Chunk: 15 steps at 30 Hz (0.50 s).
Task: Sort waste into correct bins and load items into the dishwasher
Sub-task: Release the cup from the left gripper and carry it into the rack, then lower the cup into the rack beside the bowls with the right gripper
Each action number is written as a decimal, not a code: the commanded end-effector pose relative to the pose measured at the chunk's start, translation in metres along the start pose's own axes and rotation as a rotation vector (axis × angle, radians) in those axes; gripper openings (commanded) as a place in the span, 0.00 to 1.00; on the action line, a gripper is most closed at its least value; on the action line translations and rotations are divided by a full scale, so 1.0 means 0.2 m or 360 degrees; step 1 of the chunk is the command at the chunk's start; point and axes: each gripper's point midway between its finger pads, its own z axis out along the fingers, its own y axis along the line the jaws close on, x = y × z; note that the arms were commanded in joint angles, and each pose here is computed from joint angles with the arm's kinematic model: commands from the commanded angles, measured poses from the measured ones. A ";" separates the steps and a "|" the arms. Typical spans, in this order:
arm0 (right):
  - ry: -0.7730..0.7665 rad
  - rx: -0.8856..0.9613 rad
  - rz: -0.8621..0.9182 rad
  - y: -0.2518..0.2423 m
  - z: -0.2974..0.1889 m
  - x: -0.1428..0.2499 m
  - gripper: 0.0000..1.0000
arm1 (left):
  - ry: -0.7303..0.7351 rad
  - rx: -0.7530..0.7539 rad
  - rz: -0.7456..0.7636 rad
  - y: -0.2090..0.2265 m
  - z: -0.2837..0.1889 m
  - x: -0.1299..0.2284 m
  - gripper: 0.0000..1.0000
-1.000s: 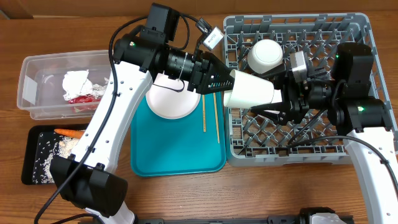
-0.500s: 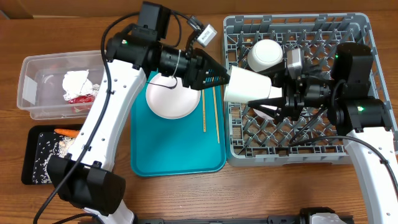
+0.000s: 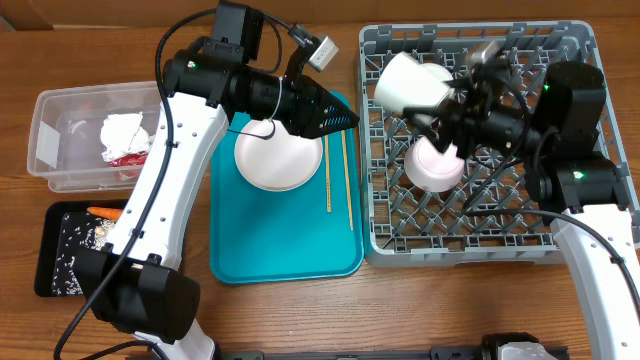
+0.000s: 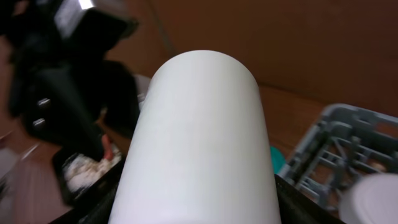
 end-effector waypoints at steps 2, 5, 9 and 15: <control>-0.0073 0.0571 0.0256 -0.28 -0.07 -0.03 0.35 | 0.0029 -0.0135 -0.0087 0.08 0.00 0.01 0.46; -0.0089 0.0680 0.0305 -0.34 -0.09 -0.03 0.36 | 0.0048 -0.0250 -0.0147 0.14 -0.01 0.02 0.46; -0.0091 0.0744 0.0363 -0.37 -0.11 -0.02 0.36 | 0.0060 -0.0375 -0.0225 0.20 -0.02 0.04 0.47; 0.0015 0.0869 0.0454 -0.44 -0.11 -0.02 0.36 | 0.0067 -0.0399 -0.0244 0.21 -0.02 0.04 0.47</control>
